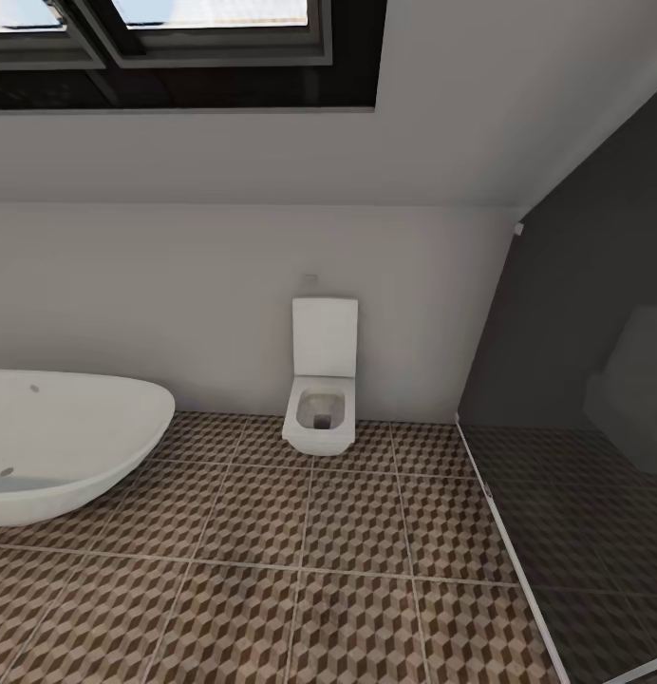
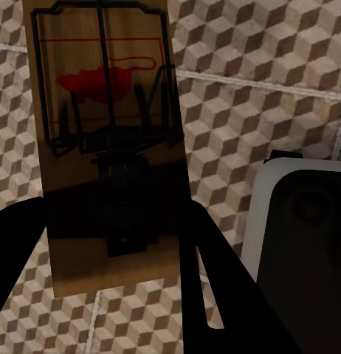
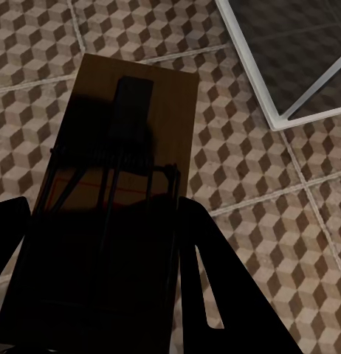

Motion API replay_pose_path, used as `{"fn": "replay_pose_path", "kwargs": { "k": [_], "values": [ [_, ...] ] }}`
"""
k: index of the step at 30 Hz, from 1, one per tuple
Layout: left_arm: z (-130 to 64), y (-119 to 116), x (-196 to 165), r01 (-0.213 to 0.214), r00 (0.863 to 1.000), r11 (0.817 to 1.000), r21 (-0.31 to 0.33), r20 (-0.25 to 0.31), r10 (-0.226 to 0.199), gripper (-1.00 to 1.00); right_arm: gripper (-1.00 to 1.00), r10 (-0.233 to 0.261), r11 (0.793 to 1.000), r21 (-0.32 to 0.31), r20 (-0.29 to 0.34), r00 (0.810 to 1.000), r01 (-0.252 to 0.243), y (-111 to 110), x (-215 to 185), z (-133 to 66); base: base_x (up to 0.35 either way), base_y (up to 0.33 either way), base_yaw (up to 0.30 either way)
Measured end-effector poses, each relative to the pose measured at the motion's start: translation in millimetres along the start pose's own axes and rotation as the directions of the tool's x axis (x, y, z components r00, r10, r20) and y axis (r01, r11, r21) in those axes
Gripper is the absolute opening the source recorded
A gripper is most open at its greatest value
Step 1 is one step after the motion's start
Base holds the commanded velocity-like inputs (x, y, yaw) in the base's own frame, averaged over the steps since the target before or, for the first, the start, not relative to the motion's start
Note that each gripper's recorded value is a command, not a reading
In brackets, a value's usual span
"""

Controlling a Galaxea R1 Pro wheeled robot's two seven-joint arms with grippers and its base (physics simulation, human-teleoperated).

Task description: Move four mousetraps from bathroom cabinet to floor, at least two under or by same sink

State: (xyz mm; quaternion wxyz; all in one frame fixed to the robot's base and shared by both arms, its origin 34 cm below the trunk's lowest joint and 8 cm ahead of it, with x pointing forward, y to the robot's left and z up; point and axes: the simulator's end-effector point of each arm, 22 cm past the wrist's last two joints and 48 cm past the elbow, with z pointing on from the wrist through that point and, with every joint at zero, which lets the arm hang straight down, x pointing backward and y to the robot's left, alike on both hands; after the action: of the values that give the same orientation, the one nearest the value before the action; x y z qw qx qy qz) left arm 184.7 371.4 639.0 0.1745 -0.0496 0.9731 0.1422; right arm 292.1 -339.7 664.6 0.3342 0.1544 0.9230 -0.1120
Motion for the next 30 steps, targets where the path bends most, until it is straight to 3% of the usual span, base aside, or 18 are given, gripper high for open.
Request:
{"fn": "replay_pose_path", "kwargs": {
  "k": [30],
  "values": [
    [0.0,0.0,0.1,0.0,1.0,1.0,0.0,0.0,0.0,-1.0,-1.0,0.0,1.0,0.0,0.0,1.0,0.0,0.0,0.0,0.0,0.0,0.0,0.0]
  ]
}}
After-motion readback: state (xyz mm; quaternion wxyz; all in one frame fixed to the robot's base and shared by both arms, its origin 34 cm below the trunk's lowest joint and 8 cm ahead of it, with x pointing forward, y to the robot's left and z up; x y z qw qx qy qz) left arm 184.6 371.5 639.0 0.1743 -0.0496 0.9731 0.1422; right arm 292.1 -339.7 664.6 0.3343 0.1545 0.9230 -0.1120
